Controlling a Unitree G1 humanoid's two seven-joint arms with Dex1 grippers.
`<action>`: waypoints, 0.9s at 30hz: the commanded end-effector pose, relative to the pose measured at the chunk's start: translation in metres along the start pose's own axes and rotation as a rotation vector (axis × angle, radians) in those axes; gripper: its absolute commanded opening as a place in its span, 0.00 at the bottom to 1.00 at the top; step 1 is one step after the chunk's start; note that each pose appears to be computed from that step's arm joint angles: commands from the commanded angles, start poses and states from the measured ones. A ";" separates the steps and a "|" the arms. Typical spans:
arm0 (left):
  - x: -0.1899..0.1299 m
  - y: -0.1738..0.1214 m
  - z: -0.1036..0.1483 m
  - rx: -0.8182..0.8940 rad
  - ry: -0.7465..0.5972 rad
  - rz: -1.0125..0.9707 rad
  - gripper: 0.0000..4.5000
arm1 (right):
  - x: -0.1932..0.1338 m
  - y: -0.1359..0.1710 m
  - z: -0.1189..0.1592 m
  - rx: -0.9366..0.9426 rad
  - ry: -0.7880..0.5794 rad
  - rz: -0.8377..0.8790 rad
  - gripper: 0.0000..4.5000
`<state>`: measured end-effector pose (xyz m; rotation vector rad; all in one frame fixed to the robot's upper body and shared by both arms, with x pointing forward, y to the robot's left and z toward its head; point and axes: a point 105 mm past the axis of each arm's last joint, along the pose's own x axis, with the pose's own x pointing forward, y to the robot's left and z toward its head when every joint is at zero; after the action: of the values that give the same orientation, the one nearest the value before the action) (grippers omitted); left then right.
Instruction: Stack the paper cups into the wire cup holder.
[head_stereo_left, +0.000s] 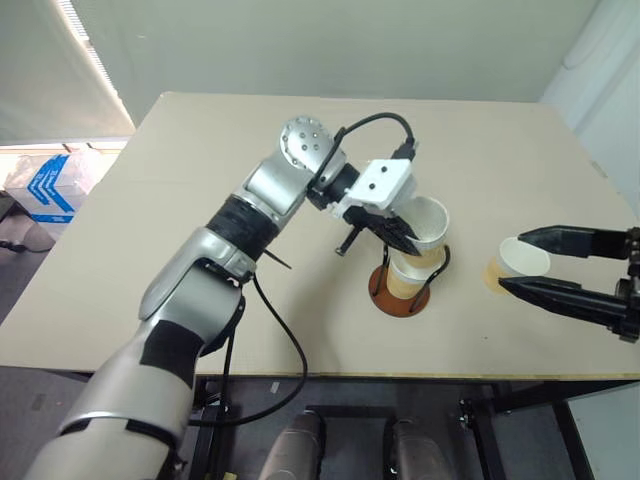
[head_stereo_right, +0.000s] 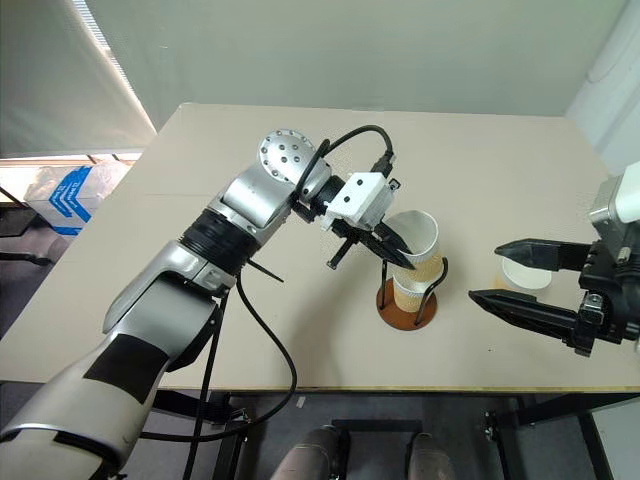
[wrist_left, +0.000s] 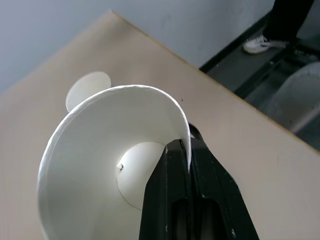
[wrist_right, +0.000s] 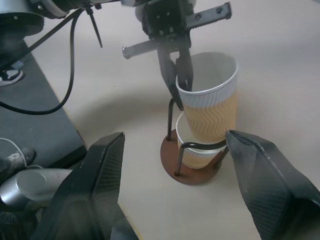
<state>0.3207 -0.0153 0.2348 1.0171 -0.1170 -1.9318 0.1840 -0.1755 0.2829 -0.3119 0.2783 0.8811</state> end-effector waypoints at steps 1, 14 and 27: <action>0.001 -0.001 0.001 0.056 0.047 -0.041 0.00 | -0.004 0.002 0.011 -0.047 -0.036 -0.024 0.75; 0.014 0.021 0.021 0.095 -0.017 0.049 0.27 | 0.000 -0.004 0.010 -0.045 -0.028 -0.028 0.75; -0.034 0.027 0.027 0.006 -0.099 0.201 0.99 | 0.008 -0.020 0.008 -0.073 -0.037 -0.091 0.75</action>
<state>0.3322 -0.0168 0.2581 0.9323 -0.1960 -1.8228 0.2002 -0.1771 0.2832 -0.3522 0.2460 0.8391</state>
